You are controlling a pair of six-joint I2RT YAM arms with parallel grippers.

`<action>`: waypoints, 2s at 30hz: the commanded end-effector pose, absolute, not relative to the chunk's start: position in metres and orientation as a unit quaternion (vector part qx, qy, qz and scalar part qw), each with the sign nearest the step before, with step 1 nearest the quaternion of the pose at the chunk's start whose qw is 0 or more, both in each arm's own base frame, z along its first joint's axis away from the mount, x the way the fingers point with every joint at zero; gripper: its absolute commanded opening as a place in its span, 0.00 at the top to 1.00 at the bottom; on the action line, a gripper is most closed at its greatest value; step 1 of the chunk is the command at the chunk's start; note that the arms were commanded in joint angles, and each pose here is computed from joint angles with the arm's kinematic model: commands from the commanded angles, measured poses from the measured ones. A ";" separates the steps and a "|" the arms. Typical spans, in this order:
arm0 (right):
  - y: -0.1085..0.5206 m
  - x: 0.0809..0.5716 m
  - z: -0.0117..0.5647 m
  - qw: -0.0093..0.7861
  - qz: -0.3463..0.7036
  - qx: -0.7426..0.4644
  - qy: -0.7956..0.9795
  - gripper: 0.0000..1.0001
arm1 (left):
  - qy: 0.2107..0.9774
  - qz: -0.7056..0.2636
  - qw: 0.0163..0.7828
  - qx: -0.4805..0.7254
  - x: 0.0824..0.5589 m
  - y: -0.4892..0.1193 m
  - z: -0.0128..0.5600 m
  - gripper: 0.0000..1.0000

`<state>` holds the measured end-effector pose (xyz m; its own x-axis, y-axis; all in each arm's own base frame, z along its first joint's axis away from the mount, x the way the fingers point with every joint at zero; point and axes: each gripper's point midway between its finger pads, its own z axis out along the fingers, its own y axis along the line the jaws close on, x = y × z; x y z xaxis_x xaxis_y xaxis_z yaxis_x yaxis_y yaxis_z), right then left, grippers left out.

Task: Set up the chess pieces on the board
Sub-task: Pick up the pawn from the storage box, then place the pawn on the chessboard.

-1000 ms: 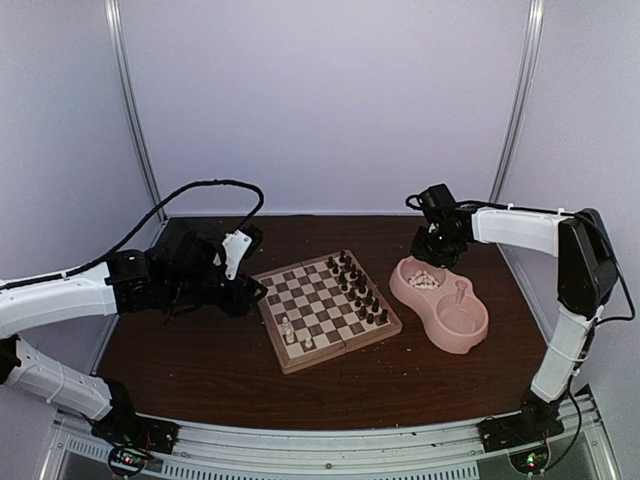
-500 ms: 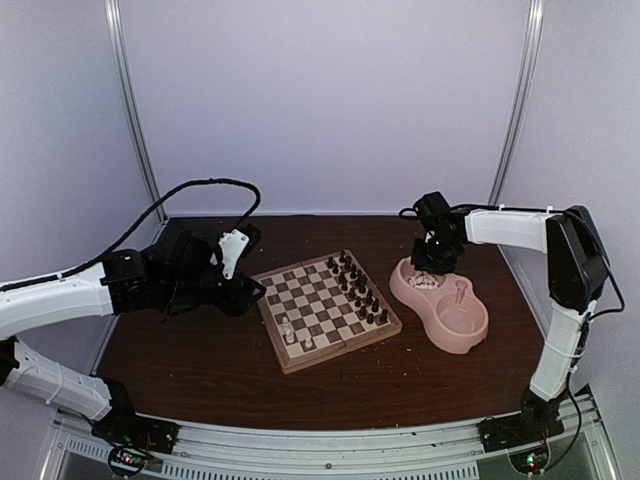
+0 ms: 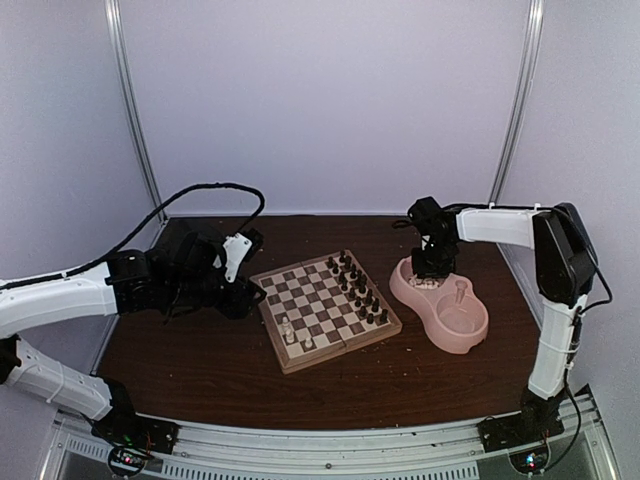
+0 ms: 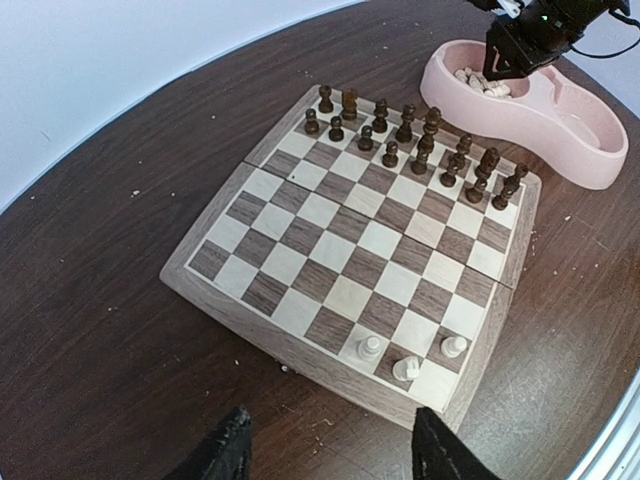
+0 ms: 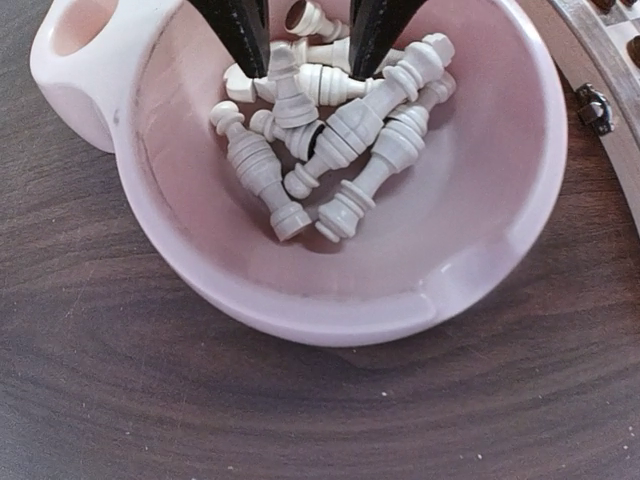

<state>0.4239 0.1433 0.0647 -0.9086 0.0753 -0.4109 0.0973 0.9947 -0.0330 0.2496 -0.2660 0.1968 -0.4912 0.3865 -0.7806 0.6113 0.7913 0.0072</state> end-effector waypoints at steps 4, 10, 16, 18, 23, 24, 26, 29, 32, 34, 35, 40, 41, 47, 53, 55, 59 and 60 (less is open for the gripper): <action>0.126 0.426 0.066 0.207 -0.074 0.039 0.975 0.69 | 0.844 -0.144 0.428 0.291 0.254 -0.272 0.212 0.45; 0.124 0.424 0.058 0.201 -0.078 0.039 0.976 0.70 | 0.845 -0.145 0.426 0.289 0.254 -0.271 0.211 0.45; 0.127 0.425 0.050 0.191 -0.075 0.038 0.978 0.73 | 0.846 -0.146 0.426 0.287 0.253 -0.271 0.211 0.45; 0.128 0.425 0.047 0.188 -0.075 0.037 0.979 0.74 | 0.846 -0.145 0.425 0.287 0.254 -0.271 0.211 0.45; 0.129 0.426 0.047 0.187 -0.074 0.037 0.979 0.79 | 0.846 -0.145 0.426 0.287 0.253 -0.270 0.212 0.45; 0.129 0.426 0.048 0.188 -0.073 0.037 0.979 0.82 | 0.846 -0.145 0.426 0.286 0.253 -0.270 0.212 0.45; 0.129 0.426 0.054 0.193 -0.069 0.038 0.978 0.86 | 0.846 -0.144 0.425 0.286 0.253 -0.270 0.212 0.45; 0.129 0.428 0.071 0.212 -0.064 0.039 0.974 0.88 | 0.847 -0.144 0.425 0.286 0.253 -0.270 0.212 0.45; 0.129 0.429 0.090 0.232 -0.056 0.038 0.970 0.88 | 0.847 -0.145 0.425 0.286 0.253 -0.271 0.213 0.45; 0.130 0.429 0.100 0.242 -0.049 0.036 0.968 0.88 | 0.847 -0.146 0.425 0.285 0.253 -0.271 0.214 0.45; 0.131 0.429 0.105 0.246 -0.044 0.034 0.968 0.89 | 0.846 -0.146 0.426 0.285 0.253 -0.271 0.215 0.45; 0.140 0.425 0.124 0.259 -0.015 0.014 0.966 0.90 | 0.847 -0.150 0.425 0.281 0.252 -0.269 0.218 0.45; 0.142 0.423 0.127 0.261 -0.008 0.009 0.965 0.90 | 0.848 -0.150 0.424 0.281 0.251 -0.269 0.217 0.45; 0.181 0.412 0.146 0.283 0.096 -0.056 0.953 0.91 | 0.849 -0.161 0.425 0.269 0.248 -0.266 0.223 0.45; 0.226 0.386 0.171 0.302 0.228 -0.127 0.917 0.91 | 0.848 -0.184 0.423 0.260 0.241 -0.266 0.226 0.45; 0.250 0.372 0.178 0.291 0.298 -0.161 0.895 0.91 | 0.849 -0.191 0.420 0.256 0.240 -0.266 0.226 0.44; 0.289 0.342 0.180 0.240 0.367 -0.216 0.873 0.93 | 0.853 -0.201 0.411 0.252 0.236 -0.268 0.227 0.44; 0.297 0.335 0.179 0.232 0.369 -0.228 0.871 0.93 | 0.853 -0.203 0.410 0.251 0.236 -0.267 0.227 0.44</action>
